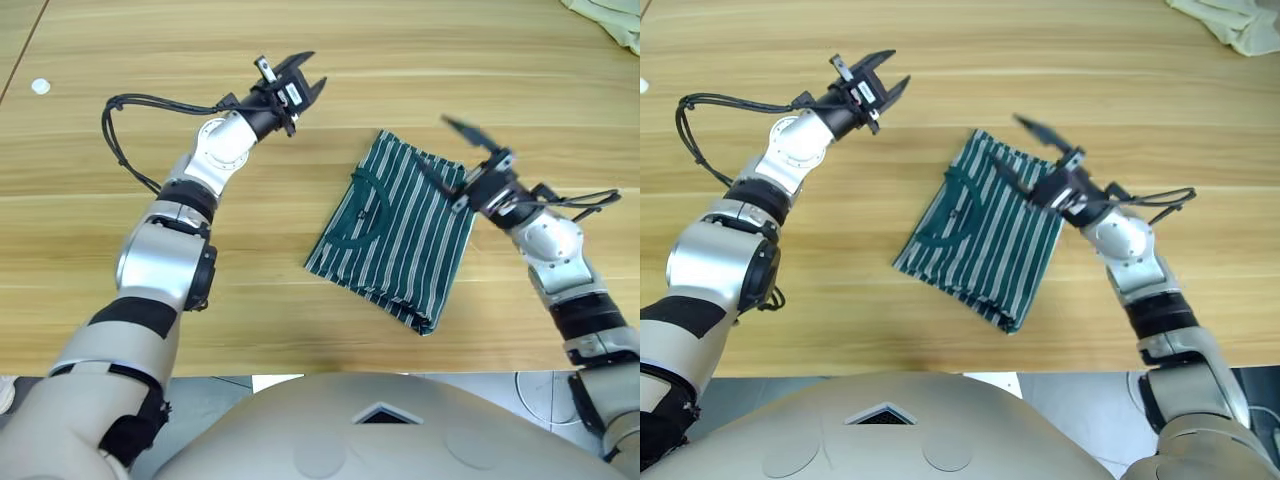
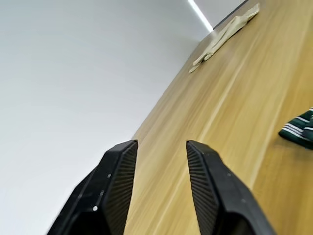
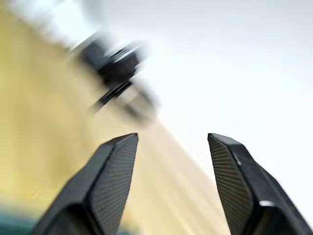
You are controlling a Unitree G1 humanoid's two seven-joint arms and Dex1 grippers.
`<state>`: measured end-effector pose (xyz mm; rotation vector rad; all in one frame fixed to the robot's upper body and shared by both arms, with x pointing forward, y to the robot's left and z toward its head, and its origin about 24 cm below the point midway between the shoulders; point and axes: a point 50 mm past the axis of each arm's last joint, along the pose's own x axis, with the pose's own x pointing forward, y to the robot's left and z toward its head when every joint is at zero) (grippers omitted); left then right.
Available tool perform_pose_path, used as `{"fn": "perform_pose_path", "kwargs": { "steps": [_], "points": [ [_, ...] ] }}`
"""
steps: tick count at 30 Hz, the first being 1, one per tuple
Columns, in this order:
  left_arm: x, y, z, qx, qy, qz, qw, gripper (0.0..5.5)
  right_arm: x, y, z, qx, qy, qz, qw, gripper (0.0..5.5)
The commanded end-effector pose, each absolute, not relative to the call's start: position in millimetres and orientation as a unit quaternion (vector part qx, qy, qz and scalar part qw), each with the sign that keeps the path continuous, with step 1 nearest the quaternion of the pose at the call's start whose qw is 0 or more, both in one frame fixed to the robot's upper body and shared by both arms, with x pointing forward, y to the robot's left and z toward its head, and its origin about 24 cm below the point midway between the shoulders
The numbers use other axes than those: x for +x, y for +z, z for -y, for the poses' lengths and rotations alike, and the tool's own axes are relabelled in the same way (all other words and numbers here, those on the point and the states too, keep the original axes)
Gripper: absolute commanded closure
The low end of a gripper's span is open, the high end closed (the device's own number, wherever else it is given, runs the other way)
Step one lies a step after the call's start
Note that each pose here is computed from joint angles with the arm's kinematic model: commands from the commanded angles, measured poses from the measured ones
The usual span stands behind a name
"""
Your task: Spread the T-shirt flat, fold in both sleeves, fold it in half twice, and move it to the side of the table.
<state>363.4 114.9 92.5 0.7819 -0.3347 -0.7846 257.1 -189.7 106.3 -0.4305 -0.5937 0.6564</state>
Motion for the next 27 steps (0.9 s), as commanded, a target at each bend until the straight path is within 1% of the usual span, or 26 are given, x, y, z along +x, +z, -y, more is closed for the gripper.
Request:
{"fn": "perform_pose_path", "kwargs": {
  "steps": [1, 3, 4, 5, 7, 9, 11, 12, 13, 15, 18, 21, 23, 25, 27],
  "points": [
    [336, 75, -67, 0.345, -0.521, 0.177, 0.76, 3.66, 274, 131, 197, 0.019, 0.254, 0.325, 0.911, 2.88],
    [317, 52, -45, 0.339, -0.598, 0.146, 0.712, 3.66, 284, 143, 216, 0.099, 0.197, 0.336, 0.916, 2.88],
    [305, 38, -37, 0.349, -0.632, 0.125, 0.681, 3.66, 289, 147, 224, 0.117, 0.166, 0.334, 0.92, 2.88],
    [297, 26, -31, 0.359, -0.652, 0.104, 0.66, 3.66, 294, 149, 228, 0.111, 0.145, 0.329, 0.927, 2.88],
    [290, 9, -20, 0.386, -0.65, 0.07, 0.651, 3.66, 300, 147, 228, 0.086, 0.128, 0.314, 0.937, 2.88],
    [293, 0, -16, 0.43, -0.615, 0.049, 0.659, 3.66, 302, 144, 225, 0.063, 0.124, 0.304, 0.943, 2.88],
    [298, -8, -21, 0.481, -0.571, 0.032, 0.664, 3.66, 303, 142, 223, 0.042, 0.121, 0.297, 0.946, 2.88],
    [301, -12, -28, 0.499, -0.548, 0.021, 0.671, 3.66, 303, 140, 223, 0.027, 0.121, 0.292, 0.948, 2.88],
    [304, -16, -39, 0.514, -0.523, 0.01, 0.679, 3.66, 302, 138, 222, 0.014, 0.123, 0.286, 0.95, 2.88],
    [302, -26, -61, 0.517, -0.502, -0.01, 0.693, 3.66, 299, 133, 222, -0.016, 0.129, 0.272, 0.954, 2.88],
    [283, -46, -97, 0.482, -0.489, -0.036, 0.726, 3.66, 296, 112, 223, -0.071, 0.137, 0.218, 0.964, 2.88],
    [257, -61, -123, 0.442, -0.472, -0.049, 0.761, 3.66, 285, 94, 231, -0.113, 0.133, 0.177, 0.969, 2.88],
    [240, -66, -129, 0.408, -0.463, -0.044, 0.785, 3.66, 277, 84, 234, -0.141, 0.137, 0.156, 0.968, 2.88],
    [222, -60, -119, 0.363, -0.472, -0.007, 0.803, 3.66, 273, 77, 236, -0.156, 0.14, 0.138, 0.968, 2.88],
    [220, -47, -109, 0.347, -0.473, 0.026, 0.81, 3.66, 273, 75, 237, -0.162, 0.141, 0.131, 0.968, 2.88]
  ]
}}
